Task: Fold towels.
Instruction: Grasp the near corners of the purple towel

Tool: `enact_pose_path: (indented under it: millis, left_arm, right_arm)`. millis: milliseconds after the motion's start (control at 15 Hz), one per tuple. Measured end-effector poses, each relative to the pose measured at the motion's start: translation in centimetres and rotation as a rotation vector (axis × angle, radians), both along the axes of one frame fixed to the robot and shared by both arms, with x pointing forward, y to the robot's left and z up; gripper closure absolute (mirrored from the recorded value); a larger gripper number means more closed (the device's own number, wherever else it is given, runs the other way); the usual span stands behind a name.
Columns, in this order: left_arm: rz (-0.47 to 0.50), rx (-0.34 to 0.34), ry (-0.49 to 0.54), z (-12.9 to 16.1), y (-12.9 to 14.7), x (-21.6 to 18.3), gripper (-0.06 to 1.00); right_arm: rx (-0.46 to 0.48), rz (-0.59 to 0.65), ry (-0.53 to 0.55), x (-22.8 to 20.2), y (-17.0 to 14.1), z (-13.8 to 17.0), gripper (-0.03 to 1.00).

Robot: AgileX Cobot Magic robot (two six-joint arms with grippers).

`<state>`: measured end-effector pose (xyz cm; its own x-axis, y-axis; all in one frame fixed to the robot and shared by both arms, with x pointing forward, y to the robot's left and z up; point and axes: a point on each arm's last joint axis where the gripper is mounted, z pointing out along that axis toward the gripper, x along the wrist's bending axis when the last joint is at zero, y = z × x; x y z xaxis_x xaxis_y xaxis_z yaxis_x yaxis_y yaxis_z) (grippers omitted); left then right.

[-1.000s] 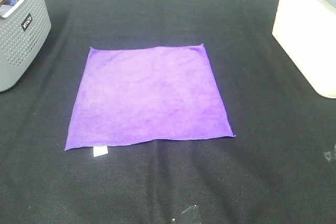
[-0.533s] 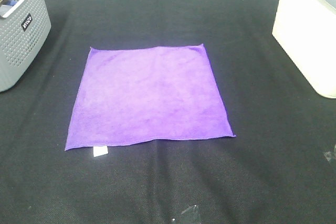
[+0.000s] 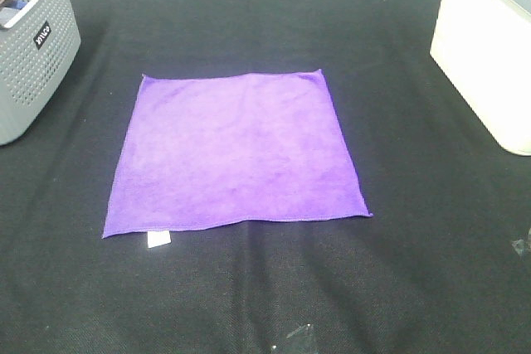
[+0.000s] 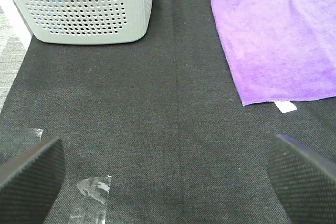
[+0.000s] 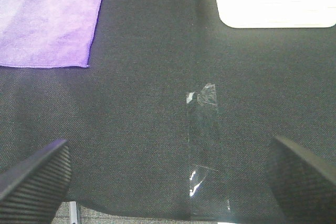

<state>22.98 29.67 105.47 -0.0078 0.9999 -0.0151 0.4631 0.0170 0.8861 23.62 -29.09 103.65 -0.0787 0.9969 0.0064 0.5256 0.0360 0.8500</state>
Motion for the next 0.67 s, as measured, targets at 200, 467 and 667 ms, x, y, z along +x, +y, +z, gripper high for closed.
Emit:
enact_pose_path:
  millis: [200,467,667]
  left_arm:
    - [0.000,0.000,0.000,0.00,0.00,0.00,-0.05]
    - [0.000,0.000,0.000,0.00,0.00,0.00,-0.05]
    - [0.000,0.000,0.000,0.00,0.00,0.00,-0.05]
  right_arm:
    - [0.000,0.000,0.000,0.00,0.00,0.00,0.01]
    - [0.000,0.000,0.000,0.00,0.00,0.00,0.01]
    - [0.000,0.000,0.000,0.00,0.00,0.00,0.01]
